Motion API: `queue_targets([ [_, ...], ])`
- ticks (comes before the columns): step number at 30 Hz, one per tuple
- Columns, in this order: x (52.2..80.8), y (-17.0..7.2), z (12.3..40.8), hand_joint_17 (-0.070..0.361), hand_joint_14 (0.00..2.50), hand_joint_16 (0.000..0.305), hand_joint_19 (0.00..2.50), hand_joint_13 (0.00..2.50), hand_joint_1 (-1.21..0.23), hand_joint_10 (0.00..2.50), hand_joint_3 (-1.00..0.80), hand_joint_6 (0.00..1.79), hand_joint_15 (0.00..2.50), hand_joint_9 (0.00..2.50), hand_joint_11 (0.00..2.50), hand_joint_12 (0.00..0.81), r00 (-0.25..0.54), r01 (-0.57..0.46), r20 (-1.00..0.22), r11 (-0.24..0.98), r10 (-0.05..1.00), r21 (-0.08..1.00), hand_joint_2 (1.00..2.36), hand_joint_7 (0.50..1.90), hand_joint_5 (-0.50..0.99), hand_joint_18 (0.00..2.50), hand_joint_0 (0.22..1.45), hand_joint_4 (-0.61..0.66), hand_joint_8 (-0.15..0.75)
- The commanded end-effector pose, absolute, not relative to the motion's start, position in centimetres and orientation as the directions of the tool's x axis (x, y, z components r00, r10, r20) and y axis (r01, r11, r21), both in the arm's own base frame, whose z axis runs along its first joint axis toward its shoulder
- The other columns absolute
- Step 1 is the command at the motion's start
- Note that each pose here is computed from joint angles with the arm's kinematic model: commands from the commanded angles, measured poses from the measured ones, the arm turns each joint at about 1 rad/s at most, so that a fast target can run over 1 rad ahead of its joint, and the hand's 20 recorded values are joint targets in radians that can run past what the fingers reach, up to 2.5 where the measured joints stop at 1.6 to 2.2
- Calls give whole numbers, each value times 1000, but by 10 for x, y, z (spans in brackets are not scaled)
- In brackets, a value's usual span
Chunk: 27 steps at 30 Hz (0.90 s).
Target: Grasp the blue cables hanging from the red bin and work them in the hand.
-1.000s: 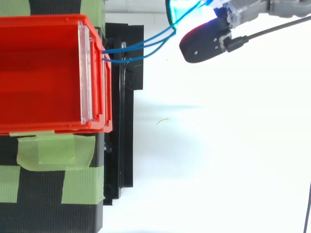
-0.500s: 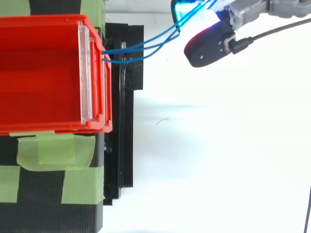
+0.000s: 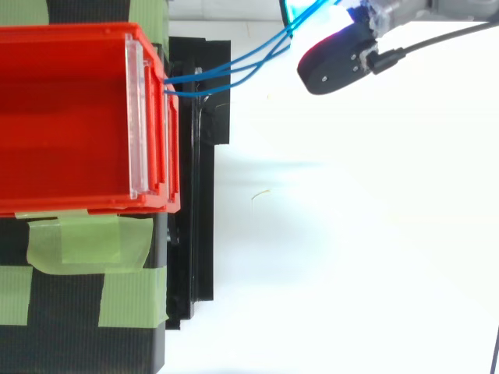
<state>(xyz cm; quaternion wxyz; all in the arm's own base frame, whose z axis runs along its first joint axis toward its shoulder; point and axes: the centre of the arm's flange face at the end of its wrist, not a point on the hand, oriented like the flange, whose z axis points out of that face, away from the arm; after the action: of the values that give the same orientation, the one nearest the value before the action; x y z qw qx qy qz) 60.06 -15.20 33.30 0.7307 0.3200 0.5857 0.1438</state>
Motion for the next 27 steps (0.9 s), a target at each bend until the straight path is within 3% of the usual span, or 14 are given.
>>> queue_targets([
  [1,599,-157,334,123,2500,55,472,1137,-600,2500,-946,318,1595,932,2500,490,283,174,-763,751,581,636,1003,1330,510,1288,765,223,396],
  [17,603,-162,340,123,2500,55,457,1135,-599,2500,-951,318,1601,929,2500,489,326,146,-756,759,568,634,1002,1329,510,1289,763,225,390],
  [27,607,-154,344,114,2500,51,531,1113,-632,2500,-590,331,1600,914,2500,485,333,129,-770,782,545,610,1017,1317,497,1260,850,218,392],
])
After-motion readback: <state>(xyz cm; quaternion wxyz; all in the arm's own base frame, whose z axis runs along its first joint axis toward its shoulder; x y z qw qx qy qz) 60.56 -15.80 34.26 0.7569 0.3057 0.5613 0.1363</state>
